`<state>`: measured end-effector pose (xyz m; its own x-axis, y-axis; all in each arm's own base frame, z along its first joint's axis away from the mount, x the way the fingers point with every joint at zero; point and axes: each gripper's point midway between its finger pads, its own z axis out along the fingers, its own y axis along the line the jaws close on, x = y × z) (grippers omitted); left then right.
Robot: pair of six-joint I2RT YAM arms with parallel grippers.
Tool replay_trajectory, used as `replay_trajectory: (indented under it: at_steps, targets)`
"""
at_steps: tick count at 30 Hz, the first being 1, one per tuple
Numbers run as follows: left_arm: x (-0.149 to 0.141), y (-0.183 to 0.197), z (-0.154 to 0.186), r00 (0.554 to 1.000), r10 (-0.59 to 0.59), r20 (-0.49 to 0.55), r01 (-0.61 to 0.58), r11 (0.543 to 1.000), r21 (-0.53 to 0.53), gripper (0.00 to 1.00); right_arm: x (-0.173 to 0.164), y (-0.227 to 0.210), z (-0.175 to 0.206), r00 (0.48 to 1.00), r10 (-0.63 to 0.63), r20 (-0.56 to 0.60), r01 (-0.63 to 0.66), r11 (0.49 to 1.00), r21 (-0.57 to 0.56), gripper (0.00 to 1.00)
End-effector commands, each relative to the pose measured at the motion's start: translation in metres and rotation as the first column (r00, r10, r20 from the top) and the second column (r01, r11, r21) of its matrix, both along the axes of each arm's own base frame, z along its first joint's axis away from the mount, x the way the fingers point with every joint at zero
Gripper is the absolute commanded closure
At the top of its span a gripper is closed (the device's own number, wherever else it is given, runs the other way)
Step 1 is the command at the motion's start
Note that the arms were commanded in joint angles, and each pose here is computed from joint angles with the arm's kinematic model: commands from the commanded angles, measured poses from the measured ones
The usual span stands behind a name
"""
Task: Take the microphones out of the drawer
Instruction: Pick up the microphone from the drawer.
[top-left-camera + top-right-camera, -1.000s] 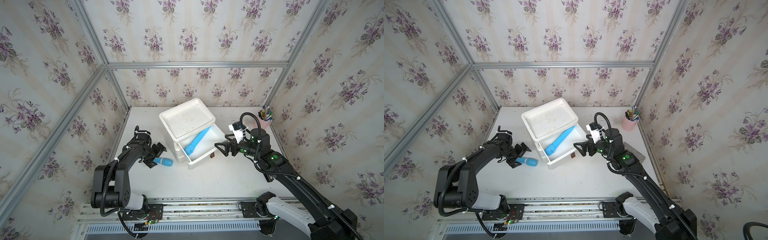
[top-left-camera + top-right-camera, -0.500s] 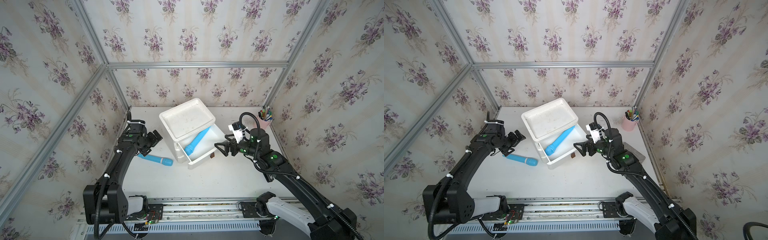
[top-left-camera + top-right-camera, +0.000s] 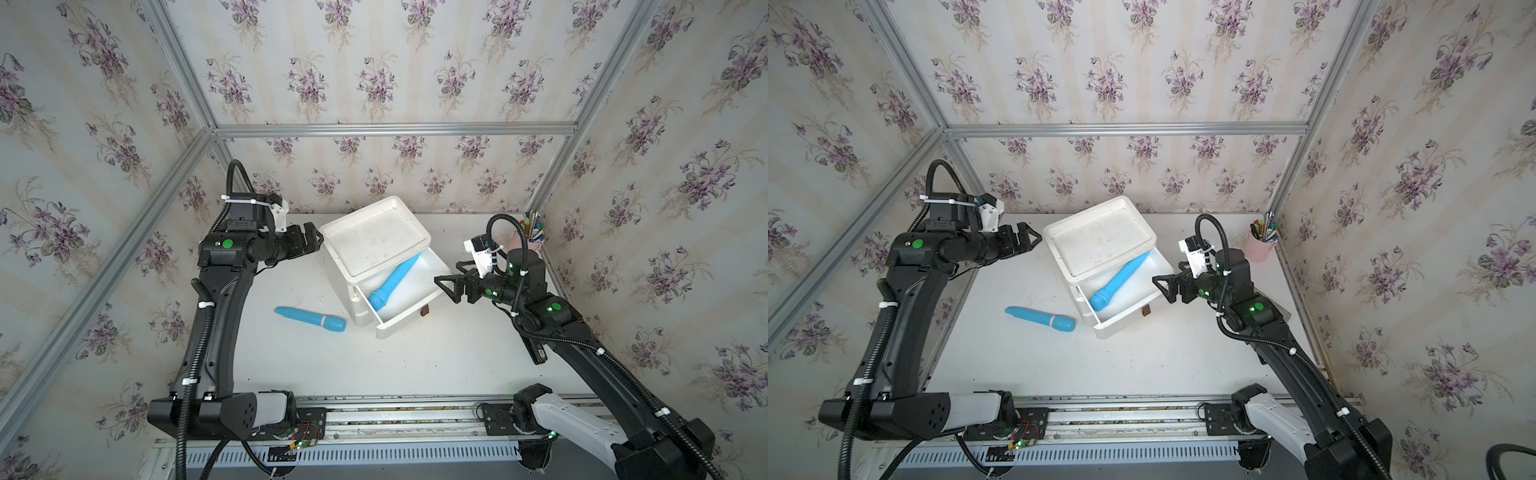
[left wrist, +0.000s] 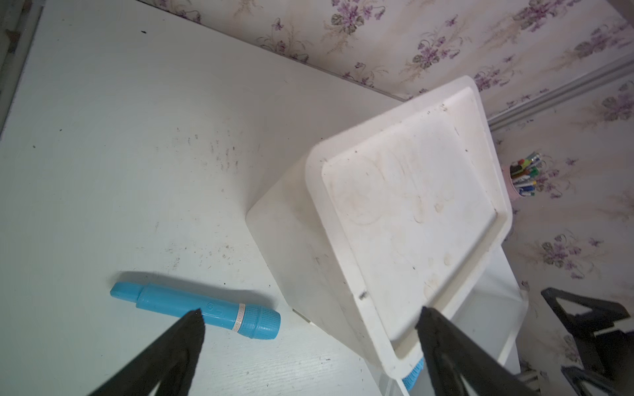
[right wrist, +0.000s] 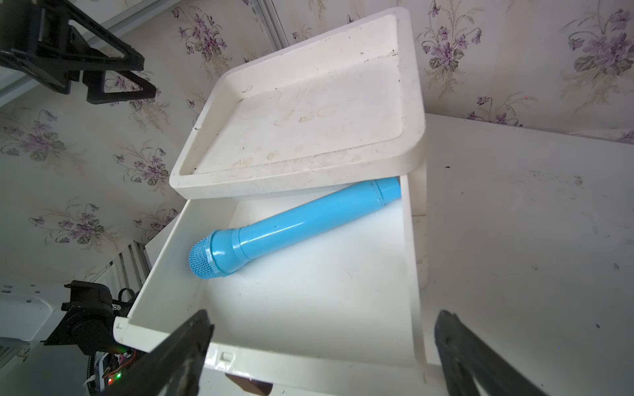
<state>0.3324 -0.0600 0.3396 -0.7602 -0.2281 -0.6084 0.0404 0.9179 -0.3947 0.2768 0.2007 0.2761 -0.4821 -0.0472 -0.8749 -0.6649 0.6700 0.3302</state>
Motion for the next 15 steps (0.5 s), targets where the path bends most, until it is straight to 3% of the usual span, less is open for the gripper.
replay_trajectory:
  at_steps: [1, 9, 15]
  targets:
    - [-0.020, -0.026, 0.006, 0.984, -0.176, -0.001, 0.176, 0.984, 0.017, 0.01, 0.002, -0.004, 0.001, 1.000, -0.017, -0.012, 0.017, 1.000, -0.001, 0.00]
    - [-0.040, -0.094, 0.024, 0.898, -0.435, 0.067, 0.430, 0.899, 0.080, 0.01, 0.005, -0.023, -0.002, 0.995, -0.096, -0.038, 0.094, 0.994, -0.059, 0.00]
    - [-0.051, -0.155, 0.010, 0.796, -0.604, 0.031, 0.592, 0.789, 0.163, 0.01, 0.013, -0.047, -0.015, 0.974, -0.193, -0.122, 0.186, 0.980, -0.067, 0.00]
